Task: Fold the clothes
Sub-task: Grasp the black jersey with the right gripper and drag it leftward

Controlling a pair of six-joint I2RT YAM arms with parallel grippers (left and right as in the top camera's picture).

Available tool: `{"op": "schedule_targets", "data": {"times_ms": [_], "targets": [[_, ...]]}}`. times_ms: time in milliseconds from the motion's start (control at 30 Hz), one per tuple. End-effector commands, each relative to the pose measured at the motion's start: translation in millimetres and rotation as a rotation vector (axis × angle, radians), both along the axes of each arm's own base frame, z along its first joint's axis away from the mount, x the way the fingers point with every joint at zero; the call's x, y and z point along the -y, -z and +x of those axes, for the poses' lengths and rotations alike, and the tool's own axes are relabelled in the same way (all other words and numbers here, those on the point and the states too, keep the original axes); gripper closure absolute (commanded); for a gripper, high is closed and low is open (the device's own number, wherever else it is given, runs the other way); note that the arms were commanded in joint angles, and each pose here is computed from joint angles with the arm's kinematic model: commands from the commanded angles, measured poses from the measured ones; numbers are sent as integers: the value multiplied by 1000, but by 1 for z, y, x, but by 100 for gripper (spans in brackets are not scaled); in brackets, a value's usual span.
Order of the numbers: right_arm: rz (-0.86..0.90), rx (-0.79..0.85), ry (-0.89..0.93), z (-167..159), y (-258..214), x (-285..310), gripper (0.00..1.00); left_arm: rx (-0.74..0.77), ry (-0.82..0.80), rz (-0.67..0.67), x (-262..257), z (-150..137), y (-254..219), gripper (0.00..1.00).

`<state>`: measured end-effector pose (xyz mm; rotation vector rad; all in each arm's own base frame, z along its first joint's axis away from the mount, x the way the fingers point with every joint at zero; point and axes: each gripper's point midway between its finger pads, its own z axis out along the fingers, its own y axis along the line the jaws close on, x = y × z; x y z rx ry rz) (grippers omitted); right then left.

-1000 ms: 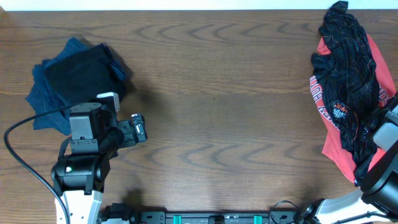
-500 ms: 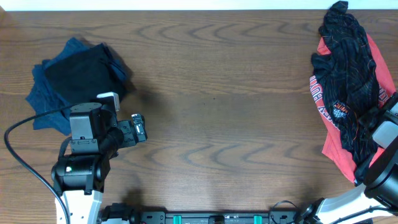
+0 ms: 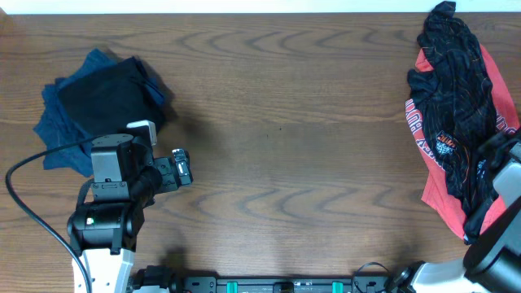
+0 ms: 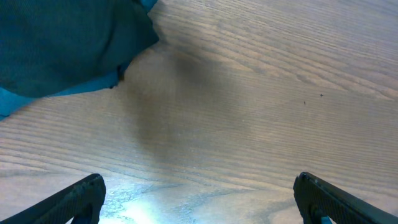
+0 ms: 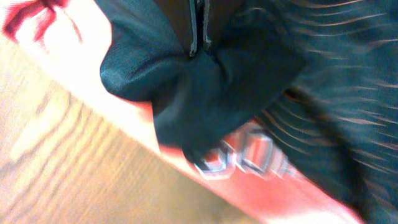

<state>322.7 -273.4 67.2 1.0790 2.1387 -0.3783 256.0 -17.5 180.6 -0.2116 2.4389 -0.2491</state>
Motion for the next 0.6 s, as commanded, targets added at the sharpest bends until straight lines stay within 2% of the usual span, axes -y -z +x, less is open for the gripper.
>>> {"op": "schedule_targets", "data": {"times_ms": [0,100,233,433,567], "targets": [[-11,111,-173,30,-40,-31,99,23,-1,-7,1,4,-9,2],[-14,167,-383,55,-67,-83,99,23,-1,-7,1,4,-9,2],[14,170,-591,70,-82,-161,99,23,-2,-7,1,4,-9,2],[98,91,-951,66,-70,-313,99,23,-1,-7,1,4,-9,2],[91,137,-1157,60,-73,-412,99,23,-1,-7,1,4,-9,2]]}}
